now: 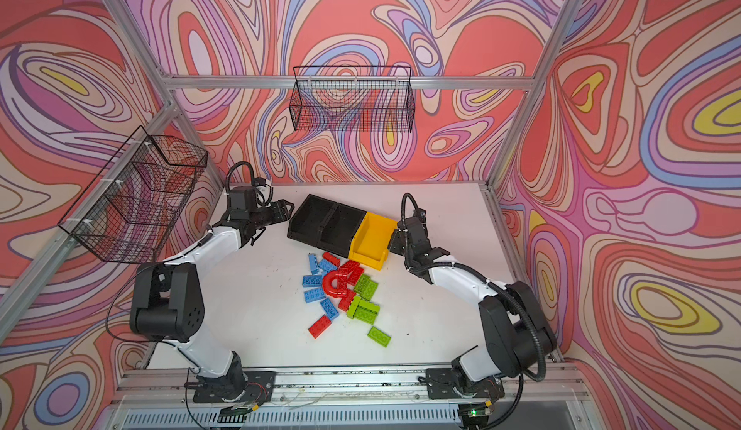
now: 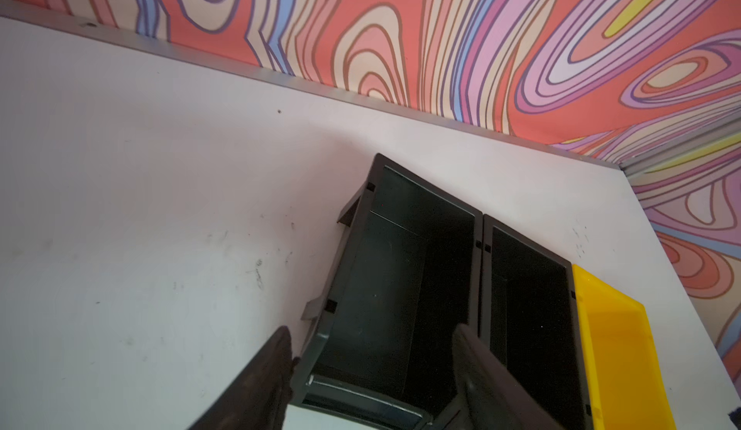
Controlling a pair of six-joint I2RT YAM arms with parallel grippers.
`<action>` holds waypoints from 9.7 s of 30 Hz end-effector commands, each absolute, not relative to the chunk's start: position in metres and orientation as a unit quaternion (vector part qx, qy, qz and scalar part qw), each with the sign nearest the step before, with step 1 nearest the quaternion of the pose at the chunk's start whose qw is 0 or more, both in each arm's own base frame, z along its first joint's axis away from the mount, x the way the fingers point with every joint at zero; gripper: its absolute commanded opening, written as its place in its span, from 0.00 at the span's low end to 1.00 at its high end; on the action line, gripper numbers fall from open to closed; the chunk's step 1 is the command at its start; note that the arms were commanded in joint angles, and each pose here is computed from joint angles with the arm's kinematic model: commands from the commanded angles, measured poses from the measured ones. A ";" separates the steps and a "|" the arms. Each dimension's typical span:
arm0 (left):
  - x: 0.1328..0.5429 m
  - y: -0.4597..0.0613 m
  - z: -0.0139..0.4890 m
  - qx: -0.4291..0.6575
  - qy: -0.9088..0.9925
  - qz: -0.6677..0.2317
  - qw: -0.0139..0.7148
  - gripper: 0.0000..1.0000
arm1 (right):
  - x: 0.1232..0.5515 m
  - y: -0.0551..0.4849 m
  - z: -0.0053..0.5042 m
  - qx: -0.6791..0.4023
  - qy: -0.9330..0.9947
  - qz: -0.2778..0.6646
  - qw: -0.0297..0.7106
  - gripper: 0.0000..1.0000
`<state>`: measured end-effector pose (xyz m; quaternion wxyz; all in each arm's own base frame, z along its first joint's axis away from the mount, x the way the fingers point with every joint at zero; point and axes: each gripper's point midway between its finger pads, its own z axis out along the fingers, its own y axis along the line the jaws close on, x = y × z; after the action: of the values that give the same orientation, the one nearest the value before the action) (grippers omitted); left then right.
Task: Sort the legos into containers by color
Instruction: Rotate the container at the top-center of the table, then pick up the lego from the center of the table, then place the lego in the container, then pick up the lego from the bottom-center of the table, then place the lego in the container.
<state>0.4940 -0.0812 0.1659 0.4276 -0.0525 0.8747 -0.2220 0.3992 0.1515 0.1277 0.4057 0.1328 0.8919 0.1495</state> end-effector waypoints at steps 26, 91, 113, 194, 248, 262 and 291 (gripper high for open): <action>0.514 -0.133 0.091 -0.017 0.901 -0.273 0.338 0.73 | 0.462 0.200 0.078 0.149 0.913 0.146 0.350 0.56; 0.365 -0.094 0.193 0.000 0.895 -0.211 0.393 0.82 | 0.208 0.253 0.069 -0.265 0.944 0.099 0.171 0.55; 0.364 -0.092 0.194 0.012 0.895 -0.199 0.400 0.82 | 0.209 0.256 0.034 -0.292 0.940 0.070 0.160 0.36; 0.369 -0.106 0.206 0.026 0.882 -0.238 0.405 0.82 | 0.346 0.201 0.184 -0.043 0.943 0.073 0.323 0.45; 0.369 -0.102 0.203 0.025 0.885 -0.226 0.406 0.82 | 0.183 0.275 0.035 -0.290 0.946 0.020 0.147 0.28; 0.369 -0.104 0.205 0.029 0.884 -0.230 0.405 0.81 | 0.323 0.213 0.136 -0.117 0.951 0.040 0.285 0.28; 0.368 -0.099 0.206 0.032 0.885 -0.214 0.412 0.81 | 0.480 0.188 0.072 -0.084 0.957 -0.009 0.279 0.53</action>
<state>0.3660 -0.1017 0.1925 0.3942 0.0246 0.8919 -0.2201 0.4768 0.1879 0.0795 0.2837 -0.0778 0.9557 0.0008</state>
